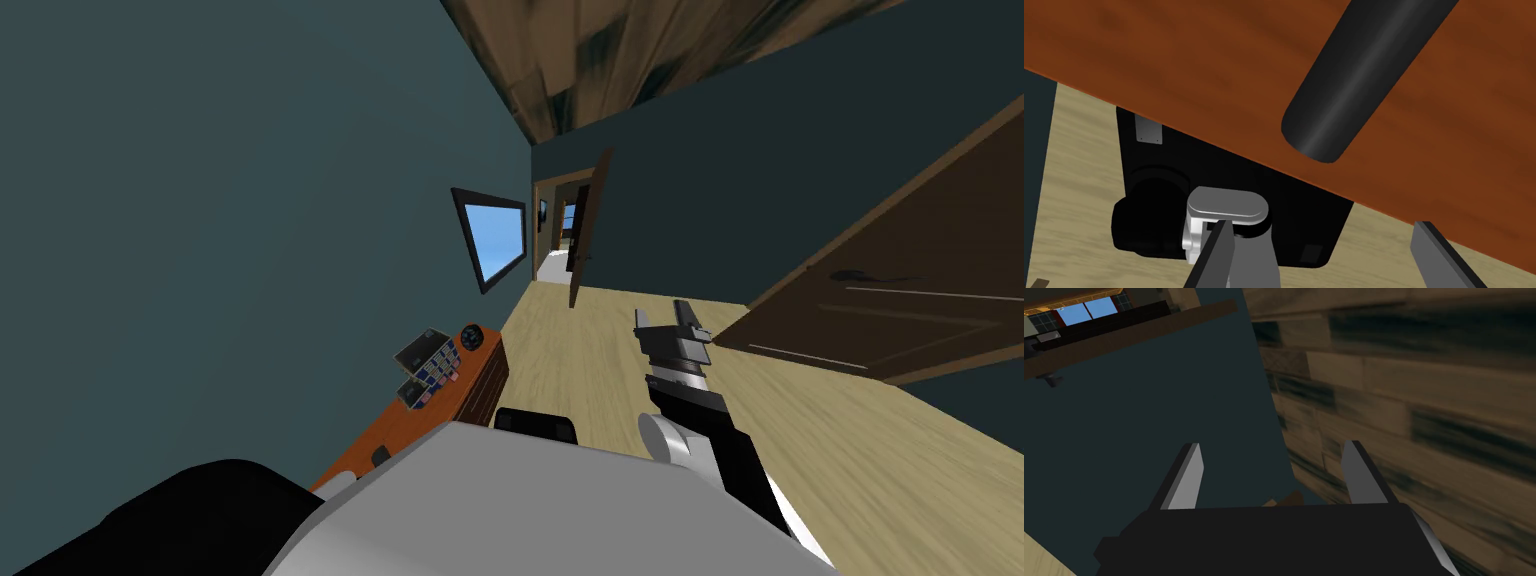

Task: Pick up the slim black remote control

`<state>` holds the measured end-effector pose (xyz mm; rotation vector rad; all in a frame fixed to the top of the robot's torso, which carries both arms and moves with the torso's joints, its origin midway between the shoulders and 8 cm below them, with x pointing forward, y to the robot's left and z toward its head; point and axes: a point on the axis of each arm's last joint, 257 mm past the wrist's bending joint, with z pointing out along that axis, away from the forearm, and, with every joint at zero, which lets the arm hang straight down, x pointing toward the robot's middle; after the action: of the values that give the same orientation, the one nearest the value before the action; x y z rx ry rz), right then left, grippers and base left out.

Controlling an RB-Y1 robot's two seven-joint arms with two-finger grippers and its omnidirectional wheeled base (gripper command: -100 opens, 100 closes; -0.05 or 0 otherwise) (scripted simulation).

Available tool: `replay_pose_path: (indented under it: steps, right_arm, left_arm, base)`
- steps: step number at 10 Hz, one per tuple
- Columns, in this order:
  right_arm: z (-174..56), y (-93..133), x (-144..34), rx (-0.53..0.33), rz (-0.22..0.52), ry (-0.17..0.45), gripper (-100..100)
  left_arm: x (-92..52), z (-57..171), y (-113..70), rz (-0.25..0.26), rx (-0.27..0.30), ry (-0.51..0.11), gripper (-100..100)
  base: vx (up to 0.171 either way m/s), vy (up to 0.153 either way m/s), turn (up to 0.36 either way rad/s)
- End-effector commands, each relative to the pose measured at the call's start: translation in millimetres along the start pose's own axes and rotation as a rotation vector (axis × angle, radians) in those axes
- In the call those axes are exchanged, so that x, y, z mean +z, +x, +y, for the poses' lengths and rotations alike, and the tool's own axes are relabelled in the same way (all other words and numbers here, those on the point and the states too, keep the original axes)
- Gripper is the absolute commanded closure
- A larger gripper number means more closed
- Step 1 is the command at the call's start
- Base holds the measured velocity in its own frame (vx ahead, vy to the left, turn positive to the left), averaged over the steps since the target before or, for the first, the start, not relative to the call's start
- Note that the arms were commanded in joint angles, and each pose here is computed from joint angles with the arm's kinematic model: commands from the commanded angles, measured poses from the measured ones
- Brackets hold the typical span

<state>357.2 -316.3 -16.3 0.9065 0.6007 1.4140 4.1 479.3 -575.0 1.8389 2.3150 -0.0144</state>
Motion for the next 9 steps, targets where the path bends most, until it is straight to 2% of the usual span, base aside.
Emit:
replay_pose_path:
  steps: [1,4,8,9]
  right_arm:
    - [0,0,0.0,0.000,0.000,0.000,0]
    - [0,0,0.1,0.000,0.000,0.000,0]
    - [0,0,0.0,0.000,0.000,0.000,0]
    - [0,0,0.0,0.000,0.000,0.000,0]
  left_arm:
    - [-2.6,-11,15.6,0.035,0.063,0.034,-100]
    - [-8.5,-27,42.2,0.093,0.186,0.098,-100]
    - [-13.1,-39,61.6,0.134,0.306,0.158,-100]
    - [-12.7,-36,58.6,0.128,0.284,0.148,-100]
  base:
    - [-0.051,0.084,-0.281]
    - [-0.090,0.136,-0.409]
    - [-0.097,0.103,-0.271]
    - [-0.048,0.040,-0.066]
